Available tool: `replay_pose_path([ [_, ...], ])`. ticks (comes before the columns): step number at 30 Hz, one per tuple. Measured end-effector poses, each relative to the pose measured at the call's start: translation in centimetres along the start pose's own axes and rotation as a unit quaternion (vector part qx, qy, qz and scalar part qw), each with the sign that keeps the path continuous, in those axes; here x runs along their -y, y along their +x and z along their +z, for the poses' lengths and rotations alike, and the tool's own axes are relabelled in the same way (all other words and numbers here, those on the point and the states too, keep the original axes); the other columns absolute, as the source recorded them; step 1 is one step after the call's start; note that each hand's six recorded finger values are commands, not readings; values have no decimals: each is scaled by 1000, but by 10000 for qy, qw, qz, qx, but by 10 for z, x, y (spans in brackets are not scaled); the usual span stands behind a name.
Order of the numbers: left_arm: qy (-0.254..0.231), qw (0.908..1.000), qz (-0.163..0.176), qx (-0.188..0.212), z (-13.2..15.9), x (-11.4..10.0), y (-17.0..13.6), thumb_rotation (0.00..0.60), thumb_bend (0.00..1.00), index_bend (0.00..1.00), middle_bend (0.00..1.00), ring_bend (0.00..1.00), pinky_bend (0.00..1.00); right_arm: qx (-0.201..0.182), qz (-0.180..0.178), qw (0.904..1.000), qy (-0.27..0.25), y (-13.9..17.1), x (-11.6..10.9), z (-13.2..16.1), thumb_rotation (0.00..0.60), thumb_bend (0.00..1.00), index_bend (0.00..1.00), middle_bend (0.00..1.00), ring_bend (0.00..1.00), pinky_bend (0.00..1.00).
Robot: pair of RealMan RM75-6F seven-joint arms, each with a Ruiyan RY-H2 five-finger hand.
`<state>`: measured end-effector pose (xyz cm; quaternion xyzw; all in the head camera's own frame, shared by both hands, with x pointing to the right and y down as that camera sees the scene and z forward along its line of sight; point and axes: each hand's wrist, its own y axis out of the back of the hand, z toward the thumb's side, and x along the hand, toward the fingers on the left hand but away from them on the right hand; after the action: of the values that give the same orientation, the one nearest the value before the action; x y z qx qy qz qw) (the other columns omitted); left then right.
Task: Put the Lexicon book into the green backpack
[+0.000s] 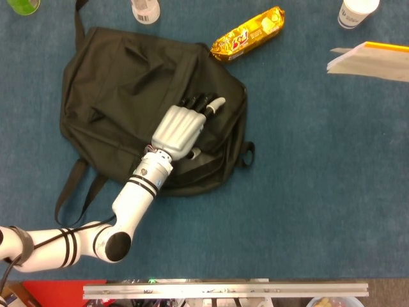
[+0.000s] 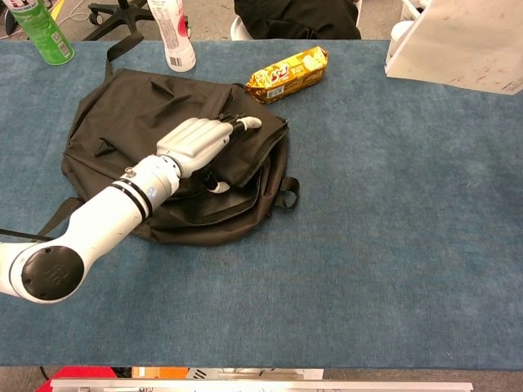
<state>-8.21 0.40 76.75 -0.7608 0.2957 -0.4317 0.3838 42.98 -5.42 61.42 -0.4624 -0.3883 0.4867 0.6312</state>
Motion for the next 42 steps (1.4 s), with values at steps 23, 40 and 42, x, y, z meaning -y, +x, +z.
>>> replay_pose_path([
  [23,-1078,9835,1439,-184,-56,-83,-24,600,318,598,651,671,834,-708,-75,9960,-543,10,-16,40,600,452,911,668,575,683],
  [40,-1616,9777,1314,-276,-67,-104,-40,600,317,571,645,659,835,-1604,6,9833,-859,7,-1,117,600,448,911,668,576,683],
  [42,-1673,9773,1271,-283,-66,-106,-42,600,317,570,645,658,835,-1718,-41,9817,-817,4,0,126,600,448,911,668,576,683],
])
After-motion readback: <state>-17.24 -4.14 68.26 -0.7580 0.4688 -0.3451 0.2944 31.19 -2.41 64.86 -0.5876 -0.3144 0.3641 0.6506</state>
